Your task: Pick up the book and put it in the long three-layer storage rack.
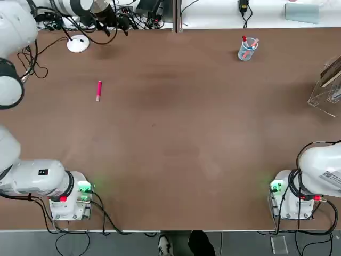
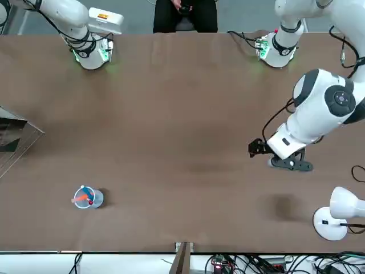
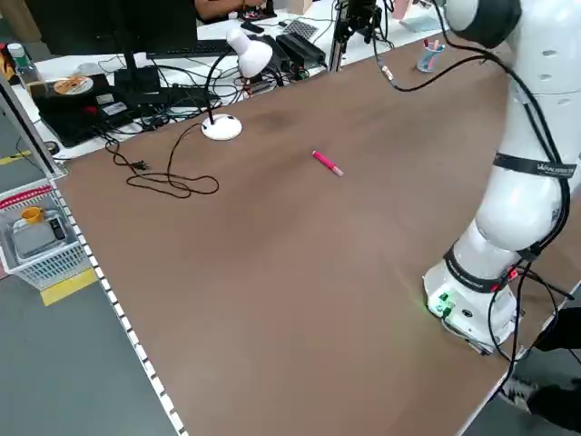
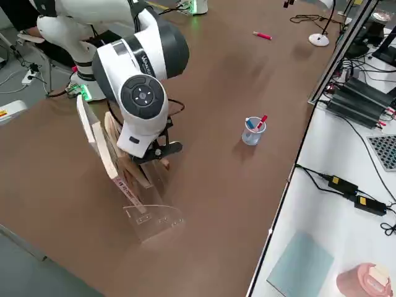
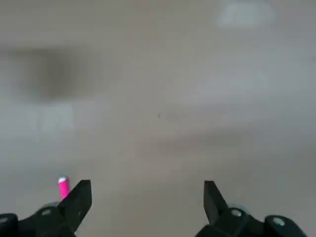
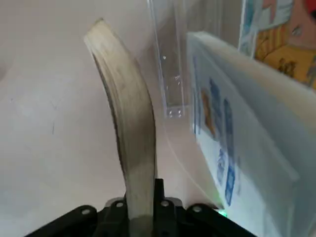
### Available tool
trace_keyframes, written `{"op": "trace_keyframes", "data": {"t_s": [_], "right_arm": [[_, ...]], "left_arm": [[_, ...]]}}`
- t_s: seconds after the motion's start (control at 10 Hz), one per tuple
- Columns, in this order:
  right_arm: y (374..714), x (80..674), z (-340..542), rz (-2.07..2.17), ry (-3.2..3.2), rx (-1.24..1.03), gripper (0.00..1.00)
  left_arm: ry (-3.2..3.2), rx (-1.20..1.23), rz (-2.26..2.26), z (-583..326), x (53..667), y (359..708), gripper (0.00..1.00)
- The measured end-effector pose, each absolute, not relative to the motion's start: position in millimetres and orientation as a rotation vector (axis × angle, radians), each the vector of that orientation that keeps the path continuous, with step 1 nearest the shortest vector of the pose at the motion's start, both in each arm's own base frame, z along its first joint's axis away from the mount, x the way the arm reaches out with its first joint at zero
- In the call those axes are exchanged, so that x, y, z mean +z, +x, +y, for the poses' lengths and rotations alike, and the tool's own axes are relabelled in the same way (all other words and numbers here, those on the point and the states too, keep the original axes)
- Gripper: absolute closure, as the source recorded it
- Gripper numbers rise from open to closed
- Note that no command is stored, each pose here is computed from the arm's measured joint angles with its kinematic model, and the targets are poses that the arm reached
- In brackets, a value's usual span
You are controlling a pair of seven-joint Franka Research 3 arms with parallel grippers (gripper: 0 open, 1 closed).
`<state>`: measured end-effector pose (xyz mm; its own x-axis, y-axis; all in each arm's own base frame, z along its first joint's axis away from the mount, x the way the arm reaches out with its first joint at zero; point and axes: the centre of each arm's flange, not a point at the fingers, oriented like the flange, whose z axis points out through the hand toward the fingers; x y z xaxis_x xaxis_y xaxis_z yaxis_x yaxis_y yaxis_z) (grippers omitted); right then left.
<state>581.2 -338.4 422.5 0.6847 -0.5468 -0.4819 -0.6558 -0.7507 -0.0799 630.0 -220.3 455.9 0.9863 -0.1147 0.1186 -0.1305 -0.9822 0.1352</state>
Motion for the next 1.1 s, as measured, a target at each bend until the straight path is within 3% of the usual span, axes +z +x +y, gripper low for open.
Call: {"op": "trace_keyframes", "data": {"t_s": [0.6, 1.1], "right_arm": [[582.7, 411.0, -351.2, 0.962, -2.675, 0.610, 0.85], [586.3, 401.9, -353.3, 0.962, -2.751, 0.633, 0.85]], "left_arm": [[3.102, 0.085, -0.147, -173.1, 474.6, 594.2, 0.00], [3.169, -0.023, -0.110, -111.8, 541.3, 578.3, 0.00]]}}
